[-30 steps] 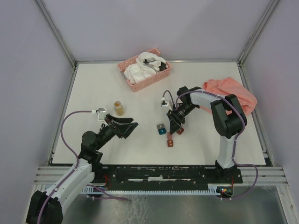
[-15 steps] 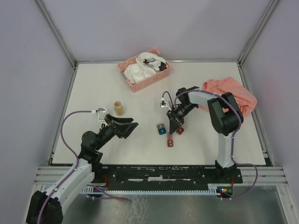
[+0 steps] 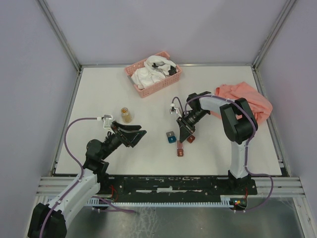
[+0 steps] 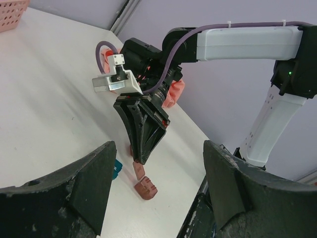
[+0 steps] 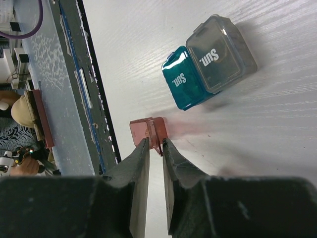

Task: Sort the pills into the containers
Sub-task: Close the pill container at the center of the board.

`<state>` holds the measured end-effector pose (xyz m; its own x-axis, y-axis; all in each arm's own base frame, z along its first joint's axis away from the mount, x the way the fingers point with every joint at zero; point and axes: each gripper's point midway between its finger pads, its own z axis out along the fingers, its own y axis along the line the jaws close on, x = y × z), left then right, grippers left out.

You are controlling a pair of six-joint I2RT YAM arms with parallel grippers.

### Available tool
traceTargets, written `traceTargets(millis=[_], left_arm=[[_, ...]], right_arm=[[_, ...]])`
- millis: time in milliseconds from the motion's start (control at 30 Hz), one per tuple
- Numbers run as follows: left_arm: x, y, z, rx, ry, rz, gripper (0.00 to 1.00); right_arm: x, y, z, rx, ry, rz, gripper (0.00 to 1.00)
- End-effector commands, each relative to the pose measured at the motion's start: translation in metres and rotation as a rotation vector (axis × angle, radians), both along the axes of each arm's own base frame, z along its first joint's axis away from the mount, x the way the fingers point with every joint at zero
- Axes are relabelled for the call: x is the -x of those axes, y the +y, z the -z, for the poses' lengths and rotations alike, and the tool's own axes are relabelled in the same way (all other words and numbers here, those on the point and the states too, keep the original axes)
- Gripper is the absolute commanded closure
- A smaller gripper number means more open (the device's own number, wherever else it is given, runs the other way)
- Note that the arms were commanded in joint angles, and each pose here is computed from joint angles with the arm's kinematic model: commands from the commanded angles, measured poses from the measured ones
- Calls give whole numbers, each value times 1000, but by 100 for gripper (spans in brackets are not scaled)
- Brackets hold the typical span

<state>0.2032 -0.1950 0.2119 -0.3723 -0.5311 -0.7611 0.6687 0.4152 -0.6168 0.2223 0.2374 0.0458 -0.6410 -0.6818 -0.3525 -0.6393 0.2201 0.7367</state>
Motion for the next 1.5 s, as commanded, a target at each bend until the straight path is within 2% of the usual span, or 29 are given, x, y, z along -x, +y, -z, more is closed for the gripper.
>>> traceTargets(millis=[0,133,300,867,1167,1467], left_arm=[[5,-2,-8,37,7,30,23],[5,-2,-8,36,9,30,23],[6,-2,-8,37,7,31,23],[6,-3,-9,39,6,33,23],[6,-3,-10,38,1,33,23],[5,-5,-11,45,3,41,23]], right_arm=[[-6,8,-6,-37,-16,-13,75],[-6,8,-4,-27,-17,-14,71],[-4,9,-3,-25,-11,-15,72],[-4,12,-16,-58,-8,-19,98],[-6,12,-33,-107,-45,-17,98],[-23,-2,-37,-95,-152,35,98]])
